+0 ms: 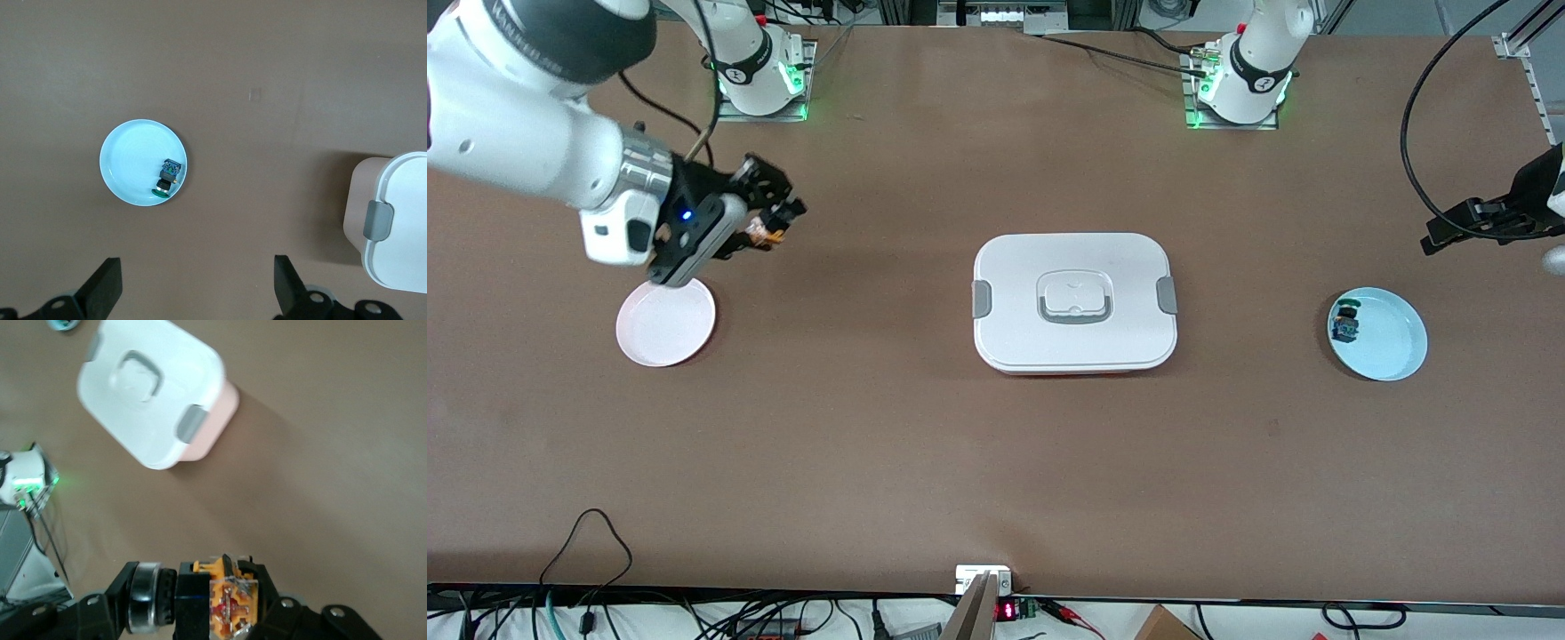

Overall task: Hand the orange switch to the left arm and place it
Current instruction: 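Lift the orange switch with the right gripper and carry it past the box, then raise the switch with the right gripper while the left gripper approaches it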

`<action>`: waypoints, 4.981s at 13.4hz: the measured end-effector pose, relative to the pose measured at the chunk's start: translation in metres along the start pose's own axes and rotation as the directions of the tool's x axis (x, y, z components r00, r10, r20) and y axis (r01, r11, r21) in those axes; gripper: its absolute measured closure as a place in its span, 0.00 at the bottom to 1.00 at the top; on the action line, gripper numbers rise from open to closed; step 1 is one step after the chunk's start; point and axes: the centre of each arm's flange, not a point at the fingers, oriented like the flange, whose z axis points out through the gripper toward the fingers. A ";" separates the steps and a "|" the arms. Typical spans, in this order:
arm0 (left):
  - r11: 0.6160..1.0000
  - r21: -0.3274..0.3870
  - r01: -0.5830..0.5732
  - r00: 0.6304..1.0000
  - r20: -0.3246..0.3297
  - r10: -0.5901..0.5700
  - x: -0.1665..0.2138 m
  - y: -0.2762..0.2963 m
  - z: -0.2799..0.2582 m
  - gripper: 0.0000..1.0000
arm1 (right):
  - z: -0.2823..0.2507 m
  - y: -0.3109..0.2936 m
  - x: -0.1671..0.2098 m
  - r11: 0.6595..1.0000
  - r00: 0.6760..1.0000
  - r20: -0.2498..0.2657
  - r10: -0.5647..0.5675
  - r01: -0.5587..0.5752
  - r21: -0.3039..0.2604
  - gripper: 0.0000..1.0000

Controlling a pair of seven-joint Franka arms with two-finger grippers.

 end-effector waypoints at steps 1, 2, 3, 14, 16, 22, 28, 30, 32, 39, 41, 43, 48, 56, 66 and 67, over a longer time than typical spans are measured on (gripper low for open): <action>1.000 0.000 0.000 1.000 0.000 0.000 0.000 0.000 0.000 0.00 | 0.003 -0.016 0.004 0.997 0.997 -0.006 -0.071 0.071 0.020 0.28; 1.000 0.000 0.002 1.000 0.002 -0.002 0.001 -0.001 0.001 0.00 | 0.007 -0.029 0.007 0.988 0.989 -0.007 -0.148 0.148 0.033 0.28; 1.000 0.002 0.003 1.000 0.005 -0.003 0.002 -0.002 0.003 0.00 | 0.012 -0.038 0.010 0.973 0.974 -0.012 -0.225 0.225 0.049 0.28; 0.953 -0.303 0.016 0.971 0.232 0.057 -0.016 0.033 -0.023 0.00 | 0.027 -0.096 0.043 0.720 0.706 -0.450 -0.547 0.671 0.177 0.28; 0.865 -0.496 0.074 0.956 0.281 0.079 -0.019 0.050 -0.032 0.00 | 0.033 -0.093 0.047 0.686 0.649 -0.534 -0.541 0.708 0.165 0.28; 0.529 -0.812 0.248 0.916 0.374 0.144 0.019 0.055 -0.008 0.00 | 0.070 -0.083 0.052 0.655 0.493 -0.758 -0.426 0.747 0.117 0.28; 0.417 -0.865 0.280 0.912 0.375 0.164 0.024 0.066 -0.006 0.00 | 0.092 -0.107 0.065 0.718 0.391 -0.857 -0.337 0.695 0.035 0.28; 0.370 -0.881 0.294 0.915 0.371 0.156 0.028 0.083 0.000 0.00 | 0.100 -0.118 0.067 0.737 0.375 -0.877 -0.301 0.675 0.036 0.28; 0.323 -0.899 0.297 0.913 0.366 0.180 0.026 0.116 0.000 0.00 | 0.106 -0.125 0.068 0.751 0.377 -0.886 -0.272 0.659 0.050 0.28; 0.260 -0.889 0.376 0.889 0.425 0.169 -0.001 0.253 0.006 0.00 | 0.133 -0.164 0.070 0.765 0.393 -0.905 -0.164 0.630 0.135 0.28; 0.270 -0.878 0.395 0.878 0.447 0.170 -0.014 0.280 0.005 0.00 | 0.139 -0.174 0.069 0.762 0.400 -0.901 -0.165 0.632 0.141 0.28; 0.286 -0.866 0.410 0.872 0.465 0.156 -0.027 0.297 0.021 0.00 | 0.145 -0.185 0.068 0.753 0.400 -0.897 -0.188 0.645 0.130 0.28; 0.310 -0.842 0.442 0.853 0.501 0.147 -0.052 0.283 0.056 0.00 | 0.142 -0.188 0.070 0.754 0.384 -0.888 -0.253 0.654 0.068 0.28; 0.279 -0.899 0.337 0.903 0.392 0.173 -0.087 0.267 0.005 0.00 | 0.139 -0.188 0.071 0.749 0.371 -0.889 -0.268 0.661 0.050 0.28; 0.225 -0.916 0.333 0.913 0.373 0.165 -0.121 0.304 0.030 0.02 | 0.137 -0.188 0.071 0.749 0.367 -0.890 -0.270 0.661 0.045 0.28; 0.227 -0.915 0.334 0.913 0.374 0.164 -0.122 0.305 0.032 0.03 | 0.137 -0.188 0.071 0.749 0.367 -0.890 -0.270 0.661 0.045 0.28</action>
